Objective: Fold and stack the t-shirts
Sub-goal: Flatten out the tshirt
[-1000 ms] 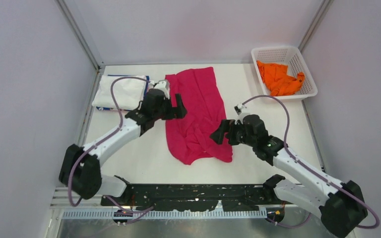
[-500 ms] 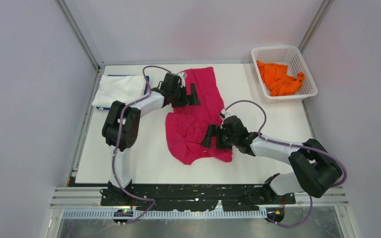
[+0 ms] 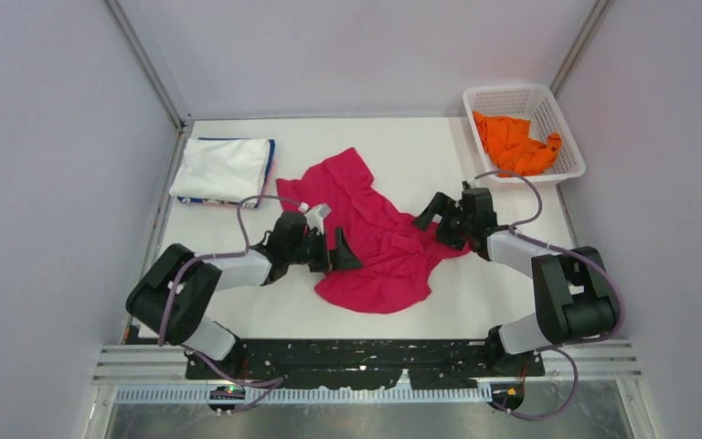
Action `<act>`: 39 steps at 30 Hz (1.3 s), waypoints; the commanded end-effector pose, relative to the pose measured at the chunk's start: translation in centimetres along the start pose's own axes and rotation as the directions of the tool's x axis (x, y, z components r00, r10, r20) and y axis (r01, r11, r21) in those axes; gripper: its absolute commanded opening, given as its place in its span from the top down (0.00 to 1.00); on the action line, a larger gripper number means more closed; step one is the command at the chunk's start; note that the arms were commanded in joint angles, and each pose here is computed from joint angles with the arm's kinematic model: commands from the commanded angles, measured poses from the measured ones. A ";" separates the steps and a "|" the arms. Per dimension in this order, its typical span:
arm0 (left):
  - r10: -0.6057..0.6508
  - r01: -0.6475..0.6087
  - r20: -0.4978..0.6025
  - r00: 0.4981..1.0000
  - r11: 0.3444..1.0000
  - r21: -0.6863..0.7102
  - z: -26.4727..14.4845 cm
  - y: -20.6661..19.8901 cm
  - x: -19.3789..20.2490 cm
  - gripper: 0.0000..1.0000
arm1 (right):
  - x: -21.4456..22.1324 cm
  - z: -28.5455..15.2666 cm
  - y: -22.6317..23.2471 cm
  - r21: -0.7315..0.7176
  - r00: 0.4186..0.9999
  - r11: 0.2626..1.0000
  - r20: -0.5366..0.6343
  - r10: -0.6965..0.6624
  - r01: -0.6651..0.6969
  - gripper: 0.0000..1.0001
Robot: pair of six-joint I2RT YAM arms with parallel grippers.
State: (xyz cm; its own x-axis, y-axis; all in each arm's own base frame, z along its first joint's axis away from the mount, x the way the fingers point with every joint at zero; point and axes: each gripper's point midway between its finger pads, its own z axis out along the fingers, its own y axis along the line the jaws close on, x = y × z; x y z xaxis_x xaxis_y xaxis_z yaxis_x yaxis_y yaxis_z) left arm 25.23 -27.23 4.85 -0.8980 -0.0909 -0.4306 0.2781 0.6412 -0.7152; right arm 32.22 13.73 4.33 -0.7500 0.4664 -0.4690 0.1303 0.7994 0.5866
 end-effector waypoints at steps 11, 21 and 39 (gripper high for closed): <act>0.166 -0.081 -0.252 0.953 0.945 0.317 -6.3 -9.3 14.2 0.00 | -10.6 3.9 -3.5 0.274 0.996 0.962 0.088 -0.024 -0.001 0.05; 0.207 -0.115 0.162 0.965 0.887 -0.447 -13.1 0.1 1.9 0.00 | -14.9 -3.4 0.1 0.289 0.954 0.950 0.232 -0.191 0.120 0.05; 0.008 0.172 0.340 0.940 0.852 -0.495 -9.1 10.0 -17.6 0.23 | -2.6 -7.4 -3.5 0.273 0.969 0.956 0.188 -0.158 0.103 0.05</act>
State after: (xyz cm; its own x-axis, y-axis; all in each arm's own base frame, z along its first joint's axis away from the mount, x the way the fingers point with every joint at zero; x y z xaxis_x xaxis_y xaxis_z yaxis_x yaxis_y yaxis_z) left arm 36.94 -11.68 9.56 -0.7432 -0.3672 -0.5593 -0.1439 0.9041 -0.4023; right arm 28.65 7.89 7.75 -0.6905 0.3378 -0.6396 0.1684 0.9350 0.3120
